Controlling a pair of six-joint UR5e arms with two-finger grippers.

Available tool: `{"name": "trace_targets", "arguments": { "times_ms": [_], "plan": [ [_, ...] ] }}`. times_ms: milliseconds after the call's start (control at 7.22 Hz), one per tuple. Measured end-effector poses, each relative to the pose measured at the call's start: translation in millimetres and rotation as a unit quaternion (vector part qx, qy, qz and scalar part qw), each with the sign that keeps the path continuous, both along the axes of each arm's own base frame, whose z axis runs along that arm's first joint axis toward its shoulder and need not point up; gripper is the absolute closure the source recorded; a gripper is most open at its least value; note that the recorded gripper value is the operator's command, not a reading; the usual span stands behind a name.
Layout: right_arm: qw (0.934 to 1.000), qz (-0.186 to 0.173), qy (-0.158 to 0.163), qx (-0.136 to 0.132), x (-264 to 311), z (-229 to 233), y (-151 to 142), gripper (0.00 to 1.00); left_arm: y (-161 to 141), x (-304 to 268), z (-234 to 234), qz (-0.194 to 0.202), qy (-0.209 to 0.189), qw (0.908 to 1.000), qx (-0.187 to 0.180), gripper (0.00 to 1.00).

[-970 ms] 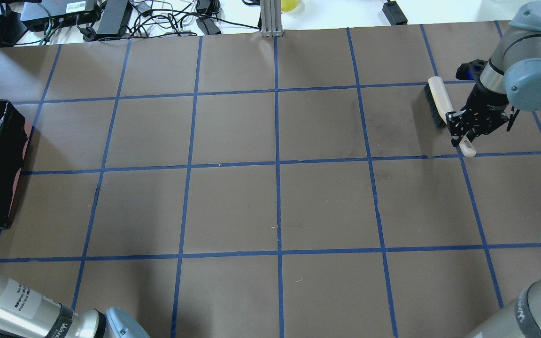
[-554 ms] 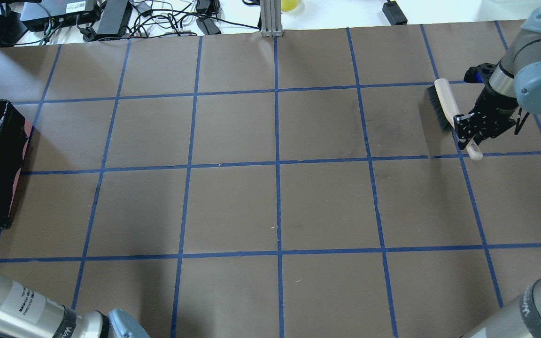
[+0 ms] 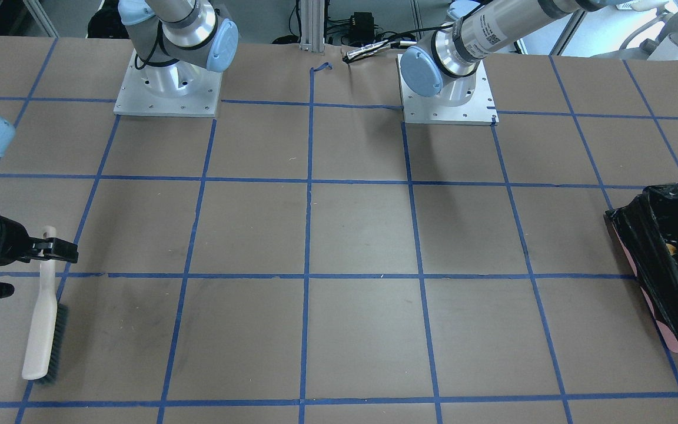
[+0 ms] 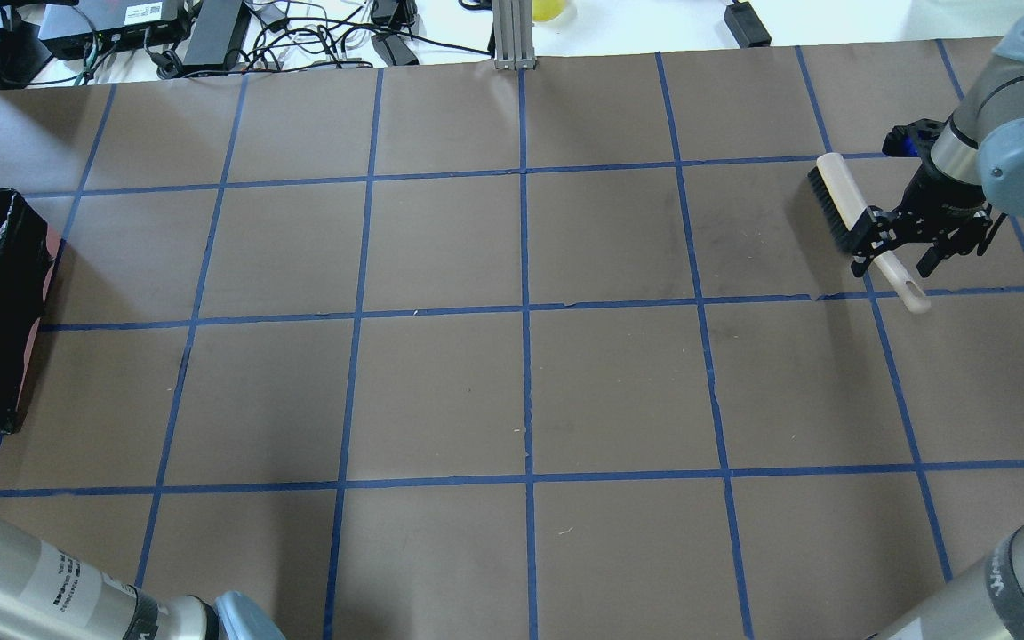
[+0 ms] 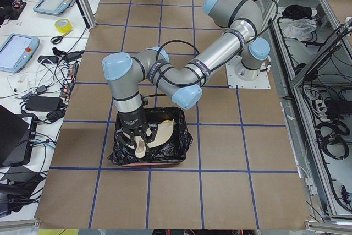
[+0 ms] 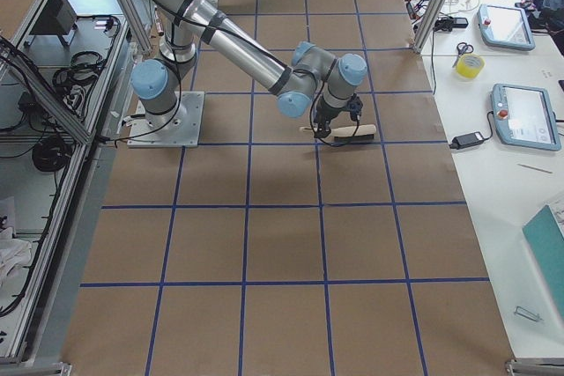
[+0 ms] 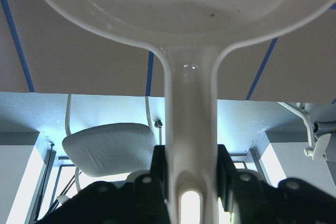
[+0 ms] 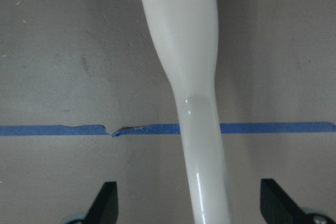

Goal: Sweep and dump trash into bin
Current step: 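Tilt the dustpan over the bin with the left gripper while the right lowers the brush, then return the empty dustpan to the table while the right gripper releases the brush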

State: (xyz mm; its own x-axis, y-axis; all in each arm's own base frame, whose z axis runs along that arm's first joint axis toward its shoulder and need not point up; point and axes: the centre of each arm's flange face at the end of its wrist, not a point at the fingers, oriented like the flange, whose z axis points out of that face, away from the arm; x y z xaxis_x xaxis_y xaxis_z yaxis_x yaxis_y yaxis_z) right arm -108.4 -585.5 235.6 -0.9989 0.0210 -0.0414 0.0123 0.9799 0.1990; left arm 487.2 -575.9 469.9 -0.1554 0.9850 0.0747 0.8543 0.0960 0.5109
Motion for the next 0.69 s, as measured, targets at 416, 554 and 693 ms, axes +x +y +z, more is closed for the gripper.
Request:
{"name": "trace_targets", "arguments": {
  "times_ms": [416, 554, 693],
  "plan": [
    [0.9999, 0.004, 0.007, -0.010, -2, 13, -2, 0.00, 3, -11, 4, -0.018, 0.019, 0.9996, -0.007, 1.00],
    [0.9998, 0.007, 0.010, -0.014, -2, 19, -2, 0.00, -2, -19, 0, -0.033, 0.054, 0.9979, -0.015, 1.00],
    [0.9997, 0.008, 0.012, -0.021, -1, 27, -1, 0.00, -12, -34, -6, -0.048, 0.093, 0.9942, -0.027, 1.00]
  ]
}}
